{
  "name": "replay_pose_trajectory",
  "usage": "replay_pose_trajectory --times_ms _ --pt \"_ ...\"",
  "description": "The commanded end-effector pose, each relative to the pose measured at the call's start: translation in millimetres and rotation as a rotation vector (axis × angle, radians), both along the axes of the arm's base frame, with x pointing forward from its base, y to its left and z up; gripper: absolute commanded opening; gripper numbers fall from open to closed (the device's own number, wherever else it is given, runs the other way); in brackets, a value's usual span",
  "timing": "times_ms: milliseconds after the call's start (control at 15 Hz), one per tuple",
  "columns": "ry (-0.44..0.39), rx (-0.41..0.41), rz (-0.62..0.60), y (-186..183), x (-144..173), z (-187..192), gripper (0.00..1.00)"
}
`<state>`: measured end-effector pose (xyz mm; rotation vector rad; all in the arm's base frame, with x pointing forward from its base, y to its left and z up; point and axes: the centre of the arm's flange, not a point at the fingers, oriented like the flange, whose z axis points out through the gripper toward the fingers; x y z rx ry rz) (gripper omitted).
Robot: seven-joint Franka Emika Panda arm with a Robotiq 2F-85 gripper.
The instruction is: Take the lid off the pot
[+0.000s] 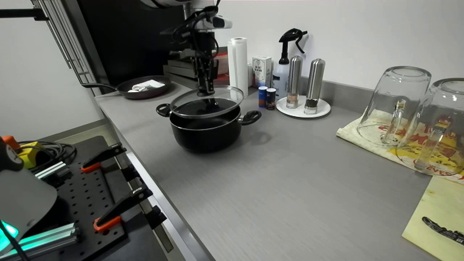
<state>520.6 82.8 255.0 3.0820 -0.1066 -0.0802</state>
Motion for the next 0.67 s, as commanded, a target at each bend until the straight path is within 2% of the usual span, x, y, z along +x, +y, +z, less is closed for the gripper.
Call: replay_pose_trajectory --times_ms 0,333,600 --pt "-0.064 -0.009 -0.006 -7 -11 54 0.26" --pt "-0.086 0.003 -0.079 -42 -7 73 0.26" --pt "-0.072 0.006 -0.192 -94 -4 71 0.26"
